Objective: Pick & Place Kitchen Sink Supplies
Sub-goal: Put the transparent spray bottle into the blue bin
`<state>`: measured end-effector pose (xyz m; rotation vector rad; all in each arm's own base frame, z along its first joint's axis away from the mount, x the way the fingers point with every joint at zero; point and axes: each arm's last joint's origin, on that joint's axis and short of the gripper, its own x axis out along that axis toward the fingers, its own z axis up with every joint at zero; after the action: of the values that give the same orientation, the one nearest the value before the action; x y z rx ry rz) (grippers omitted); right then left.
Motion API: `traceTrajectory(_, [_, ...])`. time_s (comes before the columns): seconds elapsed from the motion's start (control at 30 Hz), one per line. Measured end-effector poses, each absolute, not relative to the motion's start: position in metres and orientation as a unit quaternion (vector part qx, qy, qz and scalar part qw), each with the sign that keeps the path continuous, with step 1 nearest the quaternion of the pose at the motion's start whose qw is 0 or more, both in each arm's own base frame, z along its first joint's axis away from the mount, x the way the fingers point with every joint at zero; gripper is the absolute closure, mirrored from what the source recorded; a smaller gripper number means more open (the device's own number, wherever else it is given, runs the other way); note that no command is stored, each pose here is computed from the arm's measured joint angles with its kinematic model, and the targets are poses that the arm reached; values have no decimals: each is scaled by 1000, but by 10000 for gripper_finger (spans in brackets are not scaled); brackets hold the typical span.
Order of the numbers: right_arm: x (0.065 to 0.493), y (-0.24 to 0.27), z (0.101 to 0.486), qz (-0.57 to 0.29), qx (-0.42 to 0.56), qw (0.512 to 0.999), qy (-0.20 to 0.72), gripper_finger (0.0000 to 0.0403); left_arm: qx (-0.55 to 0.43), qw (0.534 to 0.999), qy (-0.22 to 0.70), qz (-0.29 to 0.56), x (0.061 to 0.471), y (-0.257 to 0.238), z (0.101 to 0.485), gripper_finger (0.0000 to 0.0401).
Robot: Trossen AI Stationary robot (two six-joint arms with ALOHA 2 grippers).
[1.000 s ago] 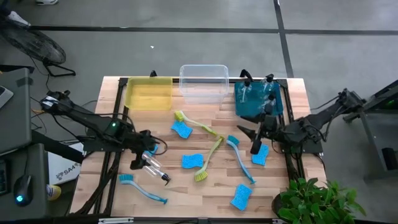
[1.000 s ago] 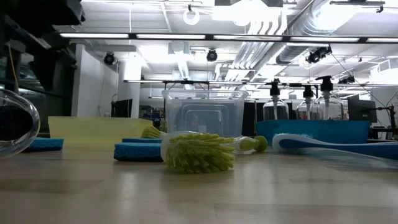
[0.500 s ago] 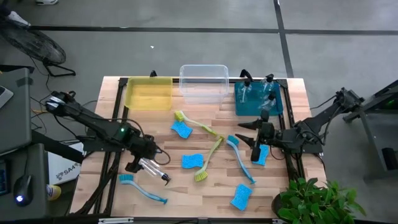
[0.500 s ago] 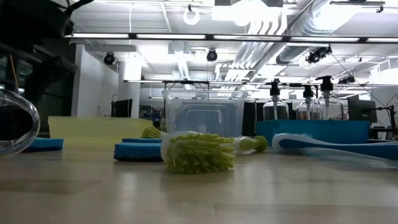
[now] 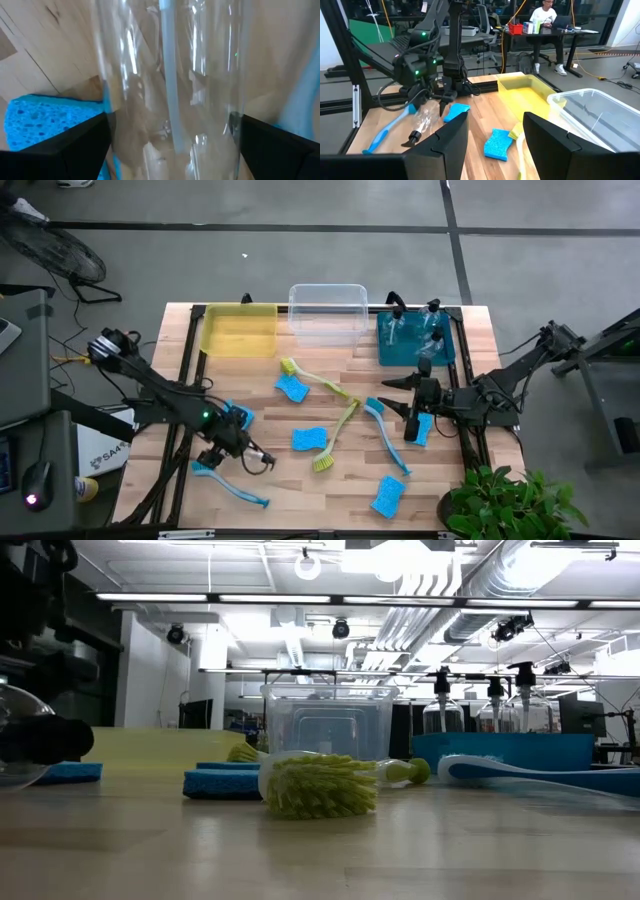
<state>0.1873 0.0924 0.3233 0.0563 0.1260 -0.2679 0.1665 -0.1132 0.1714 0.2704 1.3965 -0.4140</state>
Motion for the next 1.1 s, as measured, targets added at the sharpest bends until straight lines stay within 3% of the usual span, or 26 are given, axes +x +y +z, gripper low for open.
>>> traceTrajectory(0.37, [187,92,323,-133,29,989,63,219,129,730,650,-169,174,-117,158,17])
traceTrajectory(0.7, [187,93,323,-130,33,989,63,219,134,732,648,-161,174,-116,158,97])
traceTrajectory(1.1, [205,101,313,-129,8,989,70,219,164,774,605,-91,184,-117,167,86])
